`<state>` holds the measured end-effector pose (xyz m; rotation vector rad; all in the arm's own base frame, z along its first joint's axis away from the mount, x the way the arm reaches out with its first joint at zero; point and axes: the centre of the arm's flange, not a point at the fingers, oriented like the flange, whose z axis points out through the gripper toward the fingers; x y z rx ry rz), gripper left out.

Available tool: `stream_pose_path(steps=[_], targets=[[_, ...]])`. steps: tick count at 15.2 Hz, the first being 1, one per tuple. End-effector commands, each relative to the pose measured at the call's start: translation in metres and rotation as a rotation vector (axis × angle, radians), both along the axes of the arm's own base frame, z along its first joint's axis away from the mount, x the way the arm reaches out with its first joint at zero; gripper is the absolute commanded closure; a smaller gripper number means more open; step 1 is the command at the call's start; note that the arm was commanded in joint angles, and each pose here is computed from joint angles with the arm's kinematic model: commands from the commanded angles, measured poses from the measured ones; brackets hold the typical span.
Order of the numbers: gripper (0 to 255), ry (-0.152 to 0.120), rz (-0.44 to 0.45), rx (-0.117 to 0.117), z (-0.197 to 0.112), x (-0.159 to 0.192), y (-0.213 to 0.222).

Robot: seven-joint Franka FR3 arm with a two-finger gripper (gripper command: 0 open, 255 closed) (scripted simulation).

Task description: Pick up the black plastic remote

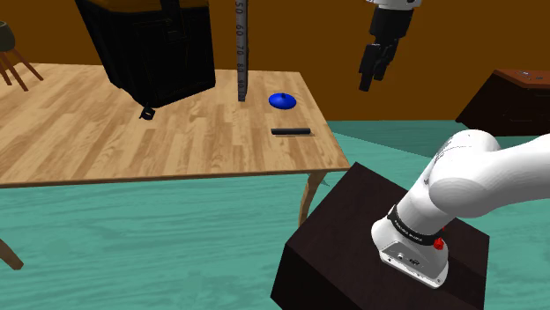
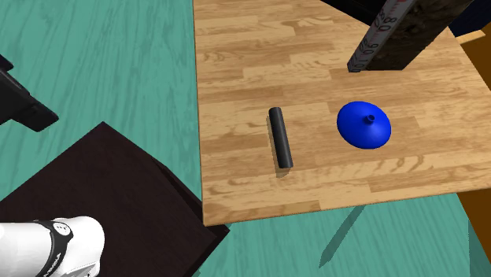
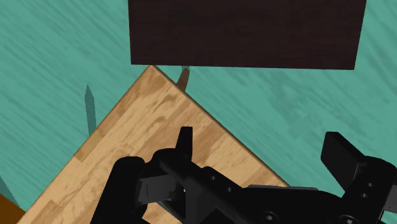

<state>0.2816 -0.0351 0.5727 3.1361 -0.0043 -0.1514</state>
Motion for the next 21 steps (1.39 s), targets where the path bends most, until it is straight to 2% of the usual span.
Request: stream_pose_path(steps=[1, 11, 21], targets=[[0, 0.0, 0.0, 0.0, 0.0, 0.0, 0.0], [0, -0.013, 0.201, 0.029, -0.092, 0.058, -0.074], [0, -0.026, 0.403, 0.058, -0.185, 0.131, -0.132]])
